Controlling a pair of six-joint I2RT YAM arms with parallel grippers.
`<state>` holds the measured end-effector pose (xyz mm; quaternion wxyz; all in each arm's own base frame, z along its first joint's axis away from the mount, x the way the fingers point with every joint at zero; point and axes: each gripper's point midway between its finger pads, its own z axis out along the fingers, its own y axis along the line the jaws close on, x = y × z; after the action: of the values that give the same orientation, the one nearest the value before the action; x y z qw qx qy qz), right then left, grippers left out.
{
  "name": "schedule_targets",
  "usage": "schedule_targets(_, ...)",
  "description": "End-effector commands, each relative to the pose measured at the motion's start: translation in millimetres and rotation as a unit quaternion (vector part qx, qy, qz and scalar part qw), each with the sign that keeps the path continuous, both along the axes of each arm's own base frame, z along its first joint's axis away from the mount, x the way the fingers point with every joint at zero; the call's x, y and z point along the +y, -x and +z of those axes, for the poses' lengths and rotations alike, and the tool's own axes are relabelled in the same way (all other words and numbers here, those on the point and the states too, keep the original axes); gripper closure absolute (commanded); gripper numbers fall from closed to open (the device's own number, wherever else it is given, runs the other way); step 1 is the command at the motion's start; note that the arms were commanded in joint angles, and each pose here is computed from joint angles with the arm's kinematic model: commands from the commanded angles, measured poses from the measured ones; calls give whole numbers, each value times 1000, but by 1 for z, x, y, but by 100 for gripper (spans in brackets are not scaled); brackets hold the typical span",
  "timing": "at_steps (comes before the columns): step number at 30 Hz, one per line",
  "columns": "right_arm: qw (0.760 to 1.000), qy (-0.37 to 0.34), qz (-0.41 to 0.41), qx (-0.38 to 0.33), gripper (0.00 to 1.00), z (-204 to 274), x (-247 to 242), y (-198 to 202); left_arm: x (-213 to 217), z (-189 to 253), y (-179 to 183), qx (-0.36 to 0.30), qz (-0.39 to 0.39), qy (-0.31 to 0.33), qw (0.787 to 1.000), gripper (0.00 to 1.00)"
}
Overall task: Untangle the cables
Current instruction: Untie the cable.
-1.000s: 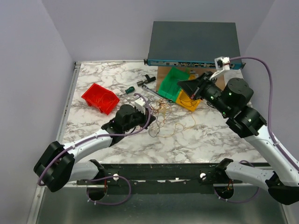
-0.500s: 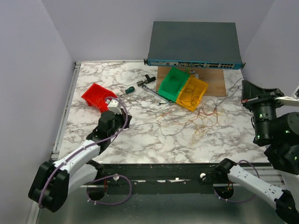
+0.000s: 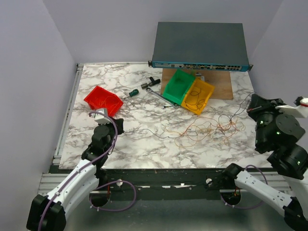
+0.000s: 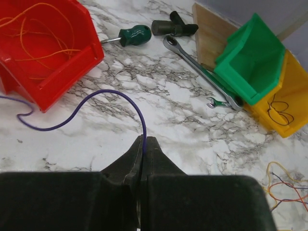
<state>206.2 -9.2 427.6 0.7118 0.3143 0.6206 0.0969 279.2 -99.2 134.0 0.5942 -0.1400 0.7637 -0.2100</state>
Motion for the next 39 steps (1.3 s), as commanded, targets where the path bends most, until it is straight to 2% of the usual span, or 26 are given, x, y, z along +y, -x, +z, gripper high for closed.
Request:
schedule_targets(1,994,15,56,91,99,-64,39,-20,-28,25,6,-64,-96,-10,993,100)
schedule_targets(6,986,-8,58,156,99,-122,53,-24,-43,24,6,-47,-138,-20,989,100)
schedule_targets(7,985,-10,52,166,99,-132,52,-23,-49,25,7,-46,-157,-21,986,92)
schedule_targets(8,984,-13,45,174,99,-138,50,-22,-61,27,11,-48,-191,-19,980,72)
schedule_targets(9,982,-18,32,187,99,-147,47,-20,-77,31,17,-55,-246,-25,967,56)
schedule_targets(10,980,-19,20,198,99,-154,44,-18,-94,35,23,-48,-289,-27,956,46)
schedule_targets(12,976,-21,3,214,99,-164,39,-14,-119,37,30,-37,-326,-51,943,31)
schedule_targets(15,975,-16,12,223,99,-167,42,-14,-156,42,42,-42,-386,-87,917,22)
schedule_targets(20,979,-7,56,197,99,-149,54,-19,-209,45,66,-23,-493,-98,864,20)
schedule_targets(28,978,8,82,190,99,-134,64,-25,-277,-3,86,108,-582,-173,787,25)
schedule_targets(33,980,4,88,180,99,-132,65,-25,-311,-19,87,141,-593,-176,773,28)
schedule_targets(39,982,-1,88,167,99,-126,62,-22,-342,-25,67,158,-573,-151,790,34)
